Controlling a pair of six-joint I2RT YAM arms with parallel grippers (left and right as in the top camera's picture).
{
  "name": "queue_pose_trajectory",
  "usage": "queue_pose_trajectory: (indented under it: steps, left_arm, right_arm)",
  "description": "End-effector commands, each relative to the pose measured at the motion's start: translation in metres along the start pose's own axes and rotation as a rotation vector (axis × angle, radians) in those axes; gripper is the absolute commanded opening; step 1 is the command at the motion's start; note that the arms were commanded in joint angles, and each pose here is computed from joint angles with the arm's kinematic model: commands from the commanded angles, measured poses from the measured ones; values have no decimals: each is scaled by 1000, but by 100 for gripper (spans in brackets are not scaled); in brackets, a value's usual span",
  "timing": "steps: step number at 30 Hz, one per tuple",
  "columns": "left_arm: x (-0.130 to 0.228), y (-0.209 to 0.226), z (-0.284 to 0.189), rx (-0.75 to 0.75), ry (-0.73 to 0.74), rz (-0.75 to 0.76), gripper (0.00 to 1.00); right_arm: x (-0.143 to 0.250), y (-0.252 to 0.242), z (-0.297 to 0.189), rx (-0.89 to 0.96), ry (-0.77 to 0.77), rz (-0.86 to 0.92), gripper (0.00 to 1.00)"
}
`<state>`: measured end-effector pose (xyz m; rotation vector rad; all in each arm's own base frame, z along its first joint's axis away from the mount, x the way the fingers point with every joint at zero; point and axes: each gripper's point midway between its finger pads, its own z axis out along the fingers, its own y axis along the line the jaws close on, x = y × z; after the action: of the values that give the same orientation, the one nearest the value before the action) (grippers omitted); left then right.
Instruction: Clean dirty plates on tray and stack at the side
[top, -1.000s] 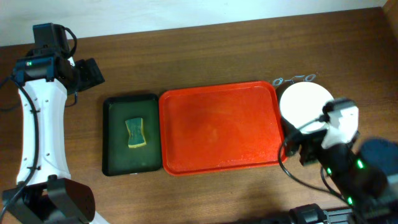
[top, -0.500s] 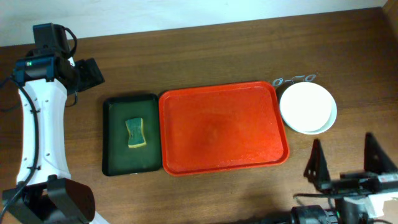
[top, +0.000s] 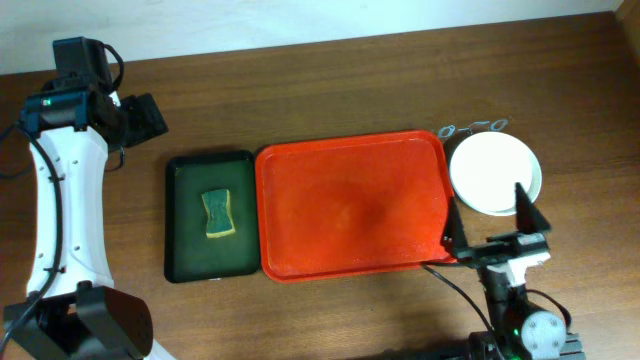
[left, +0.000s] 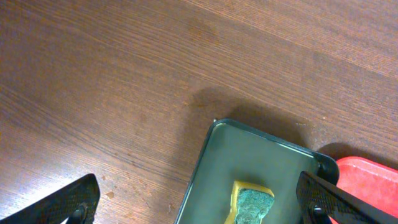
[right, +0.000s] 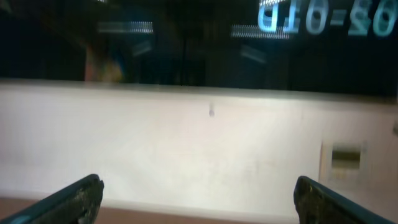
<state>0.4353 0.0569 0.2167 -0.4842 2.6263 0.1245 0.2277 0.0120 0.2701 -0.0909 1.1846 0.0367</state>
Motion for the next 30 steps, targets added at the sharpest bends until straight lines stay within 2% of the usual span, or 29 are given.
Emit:
queue_pose_trajectory:
  steps: [1,3,4,30]
  left_arm:
    - [-5,1,-8,5,-24,-18,99]
    - [-5,1,-8,5,-24,-18,99]
    - [-5,1,-8,5,-24,-18,99]
    - [-5,1,-8,5,-24,-18,99]
  right_arm:
    - [61,5,-8,-14,239,46,99]
    - [103,10,-22,-21,417,68,98]
    - [111,11,-25,-14,453,77,98]
    - [110,14,-25,-27,452,76,98]
